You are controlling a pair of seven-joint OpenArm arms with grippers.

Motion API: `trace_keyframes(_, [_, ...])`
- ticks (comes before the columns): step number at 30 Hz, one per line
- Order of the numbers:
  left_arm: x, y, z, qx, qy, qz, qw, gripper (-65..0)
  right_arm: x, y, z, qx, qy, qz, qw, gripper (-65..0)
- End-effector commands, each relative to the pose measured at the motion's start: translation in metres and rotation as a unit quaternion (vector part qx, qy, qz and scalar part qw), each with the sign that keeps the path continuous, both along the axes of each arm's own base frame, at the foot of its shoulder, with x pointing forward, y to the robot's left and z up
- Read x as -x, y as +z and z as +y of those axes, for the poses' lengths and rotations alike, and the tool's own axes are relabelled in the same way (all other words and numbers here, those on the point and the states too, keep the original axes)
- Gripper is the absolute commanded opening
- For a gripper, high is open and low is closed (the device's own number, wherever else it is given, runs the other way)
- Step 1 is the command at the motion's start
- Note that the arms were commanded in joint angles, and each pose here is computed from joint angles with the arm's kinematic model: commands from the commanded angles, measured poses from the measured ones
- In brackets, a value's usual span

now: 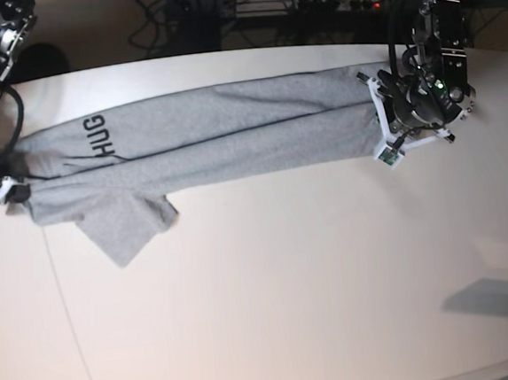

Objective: Fold the T-shirt properly
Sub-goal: 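Lift the side edge with the left gripper and fold it across the shirt, then open the left gripper to release the folded edge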

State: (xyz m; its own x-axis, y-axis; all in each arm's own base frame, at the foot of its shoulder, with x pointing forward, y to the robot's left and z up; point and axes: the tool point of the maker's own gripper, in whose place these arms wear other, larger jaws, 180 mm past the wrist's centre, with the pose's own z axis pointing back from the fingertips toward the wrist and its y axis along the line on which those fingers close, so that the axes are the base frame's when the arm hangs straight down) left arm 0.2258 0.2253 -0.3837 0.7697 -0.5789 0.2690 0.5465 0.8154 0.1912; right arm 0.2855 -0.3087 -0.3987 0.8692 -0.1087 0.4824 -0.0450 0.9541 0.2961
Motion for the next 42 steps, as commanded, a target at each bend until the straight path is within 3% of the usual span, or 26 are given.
trace_keyframes(1, [-0.006,0.009,0.006,-0.013,-0.004,-0.013,1.000,-65.0,-0.008,0.014,-0.011,0.013,-0.003,-0.022,0.9997,-64.9])
trace_keyframes(11, [-0.006,0.012,0.013,-0.022,-0.010,-0.013,1.000,-65.0,-0.002,0.009,-0.012,0.011,-0.010,-0.026,0.9995,-64.7])
trace_keyframes(13, [-0.007,0.013,0.015,-0.026,-0.010,-0.012,1.000,-59.6,-0.002,0.009,-0.012,0.011,-0.010,-0.026,0.9995,-64.7])
trace_keyframes(16, [-0.004,0.015,0.018,-0.033,-0.016,-0.013,0.999,-44.5,-0.004,0.010,-0.012,0.011,-0.010,-0.028,0.9995,-64.7])
trace_keyframes(19, [0.000,0.023,0.017,-0.042,-0.030,-0.020,0.998,-38.3,-0.004,0.010,-0.012,0.011,-0.010,-0.029,0.9995,-64.6])
trace_keyframes(26, [0.005,0.027,0.029,-0.060,-0.033,-0.017,0.997,-38.0,-0.008,0.012,-0.017,-0.003,-0.059,-0.025,0.9980,-64.6])
trace_keyframes(38, [0.024,0.024,0.031,-0.072,-0.056,0.003,0.996,-38.5,-0.007,0.010,-0.017,-0.003,-0.062,-0.020,0.9979,-64.6])
trace_keyframes(40, [0.020,0.030,0.040,-0.076,-0.049,-0.007,0.996,-38.5,-0.006,0.010,-0.017,-0.003,-0.062,-0.018,0.9979,-62.2])
trace_keyframes(42, [0.017,0.040,0.051,-0.079,-0.040,-0.024,0.996,-38.5,-0.005,0.010,-0.018,-0.003,-0.064,-0.019,0.9978,-55.3])
